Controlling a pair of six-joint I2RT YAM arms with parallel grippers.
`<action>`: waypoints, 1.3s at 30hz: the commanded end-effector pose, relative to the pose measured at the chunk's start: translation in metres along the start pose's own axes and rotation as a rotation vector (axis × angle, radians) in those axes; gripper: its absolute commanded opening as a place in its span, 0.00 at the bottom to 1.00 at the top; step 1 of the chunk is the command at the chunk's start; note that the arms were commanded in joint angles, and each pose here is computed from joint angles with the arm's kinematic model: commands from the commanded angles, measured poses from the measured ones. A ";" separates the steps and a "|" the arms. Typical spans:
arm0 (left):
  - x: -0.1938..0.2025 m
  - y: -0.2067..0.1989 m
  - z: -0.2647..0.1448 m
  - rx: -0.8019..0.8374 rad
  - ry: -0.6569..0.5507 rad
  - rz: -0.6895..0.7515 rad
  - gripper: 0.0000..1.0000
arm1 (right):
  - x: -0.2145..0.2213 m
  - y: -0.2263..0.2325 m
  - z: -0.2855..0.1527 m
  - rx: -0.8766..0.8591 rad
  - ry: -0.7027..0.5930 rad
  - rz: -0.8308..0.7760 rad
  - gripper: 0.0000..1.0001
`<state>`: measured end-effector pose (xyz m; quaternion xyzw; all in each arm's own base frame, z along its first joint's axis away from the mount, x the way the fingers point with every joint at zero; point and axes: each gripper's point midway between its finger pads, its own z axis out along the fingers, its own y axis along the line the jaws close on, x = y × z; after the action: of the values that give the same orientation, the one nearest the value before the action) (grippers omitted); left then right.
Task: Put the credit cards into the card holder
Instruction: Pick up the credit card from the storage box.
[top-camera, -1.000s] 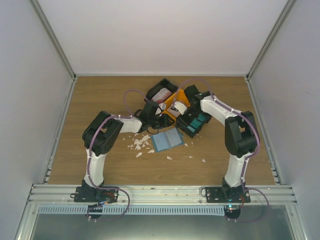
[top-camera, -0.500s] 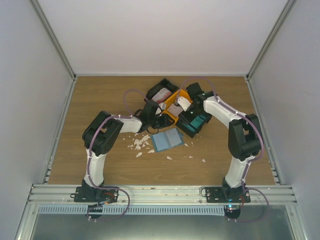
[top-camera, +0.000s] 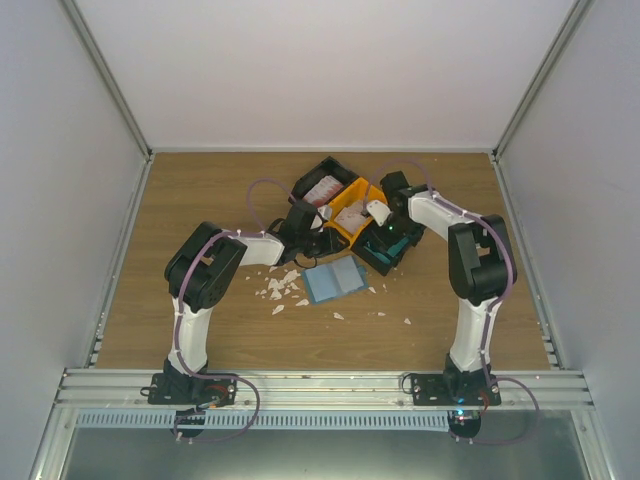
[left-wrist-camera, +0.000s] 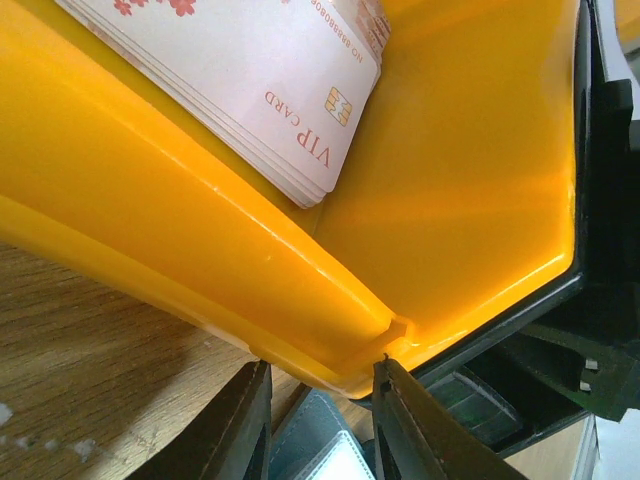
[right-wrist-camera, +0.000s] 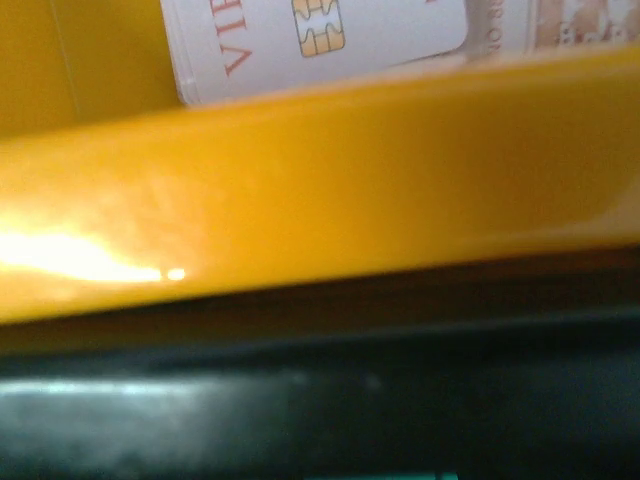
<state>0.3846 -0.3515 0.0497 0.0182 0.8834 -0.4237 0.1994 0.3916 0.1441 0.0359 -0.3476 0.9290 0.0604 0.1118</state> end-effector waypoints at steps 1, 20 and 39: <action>-0.008 -0.012 0.006 0.037 -0.028 0.036 0.31 | -0.005 -0.007 0.006 0.025 0.010 -0.015 0.67; -0.011 -0.012 0.009 0.034 -0.025 0.038 0.31 | -0.011 0.047 -0.022 -0.254 -0.068 -0.051 0.50; -0.010 -0.010 0.009 0.021 -0.025 0.038 0.31 | -0.006 0.068 -0.029 -0.301 -0.083 -0.098 0.33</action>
<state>0.3863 -0.3540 0.0494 0.0195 0.8835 -0.4250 0.1962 0.3690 0.1830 0.0713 -0.3886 0.8941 0.1833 0.1267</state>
